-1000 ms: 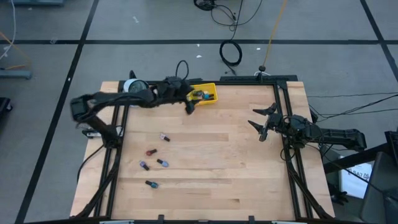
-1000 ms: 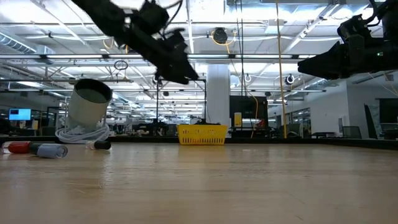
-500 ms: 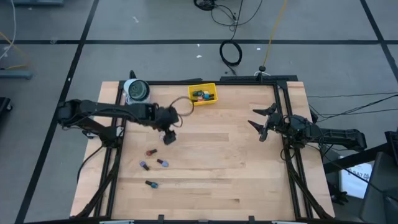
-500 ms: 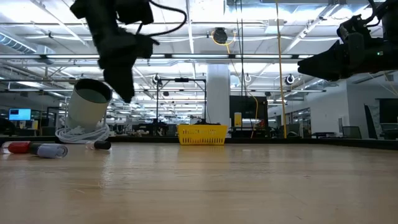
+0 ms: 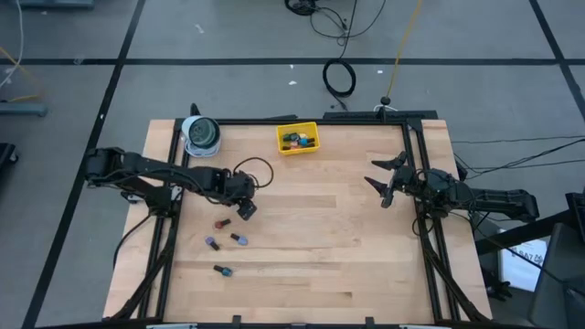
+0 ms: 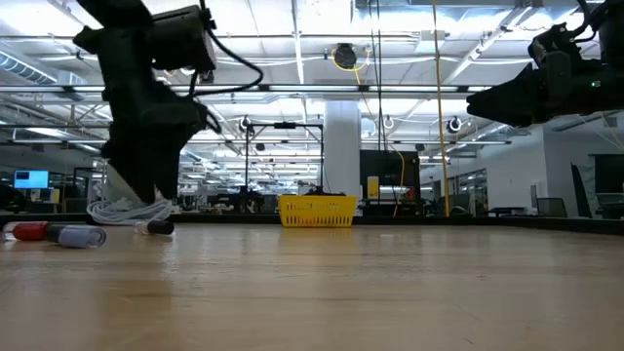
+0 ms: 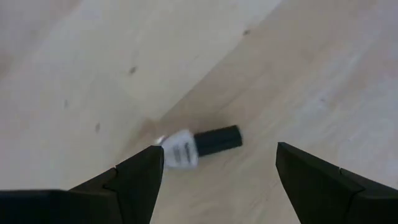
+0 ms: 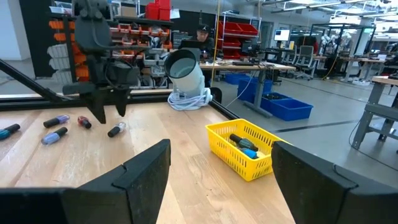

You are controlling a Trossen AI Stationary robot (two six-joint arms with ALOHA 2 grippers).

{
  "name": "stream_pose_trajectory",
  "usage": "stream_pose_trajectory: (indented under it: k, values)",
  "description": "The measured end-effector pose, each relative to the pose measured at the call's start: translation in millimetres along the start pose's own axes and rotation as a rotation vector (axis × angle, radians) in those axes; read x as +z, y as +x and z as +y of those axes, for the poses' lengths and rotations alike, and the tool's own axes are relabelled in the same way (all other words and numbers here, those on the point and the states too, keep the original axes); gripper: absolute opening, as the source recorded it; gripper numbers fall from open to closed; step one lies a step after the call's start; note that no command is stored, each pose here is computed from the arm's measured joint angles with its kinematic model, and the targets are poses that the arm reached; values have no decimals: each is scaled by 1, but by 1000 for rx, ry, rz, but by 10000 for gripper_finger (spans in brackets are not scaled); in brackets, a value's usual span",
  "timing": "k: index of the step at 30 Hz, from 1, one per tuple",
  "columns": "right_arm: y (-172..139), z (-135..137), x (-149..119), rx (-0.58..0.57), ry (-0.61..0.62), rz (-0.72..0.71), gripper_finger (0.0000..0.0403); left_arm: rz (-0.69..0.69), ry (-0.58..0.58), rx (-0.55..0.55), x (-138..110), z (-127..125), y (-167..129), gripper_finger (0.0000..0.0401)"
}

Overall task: Pick & Place Nail Polish
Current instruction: Put the white nail polish bottle into the yellow bin

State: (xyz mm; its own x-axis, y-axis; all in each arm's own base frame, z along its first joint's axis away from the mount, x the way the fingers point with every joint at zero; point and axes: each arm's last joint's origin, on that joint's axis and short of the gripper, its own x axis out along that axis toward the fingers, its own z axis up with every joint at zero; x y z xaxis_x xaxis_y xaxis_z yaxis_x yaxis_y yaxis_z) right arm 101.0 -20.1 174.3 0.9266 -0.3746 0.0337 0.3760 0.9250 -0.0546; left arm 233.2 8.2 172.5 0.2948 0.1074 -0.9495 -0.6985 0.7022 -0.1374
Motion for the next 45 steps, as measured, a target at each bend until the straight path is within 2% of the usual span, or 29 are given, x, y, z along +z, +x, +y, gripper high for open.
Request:
stream_pose_trajectory:
  k: [4,8,15,21,45]
  values:
    - [0,0,0,0,0,0,267,67,-164,-7,-7,5,6,292]
    - [0,0,0,0,0,0,267,78,-217,-14,-9,6,7,279]
    - [0,0,0,0,0,0,267,25,-239,-53,-4,2,8,264]
    - [0,0,0,0,26,0,267,57,-287,-27,-10,1,7,255]
    - [0,0,0,0,26,0,267,-9,-303,20,-12,-1,7,232]
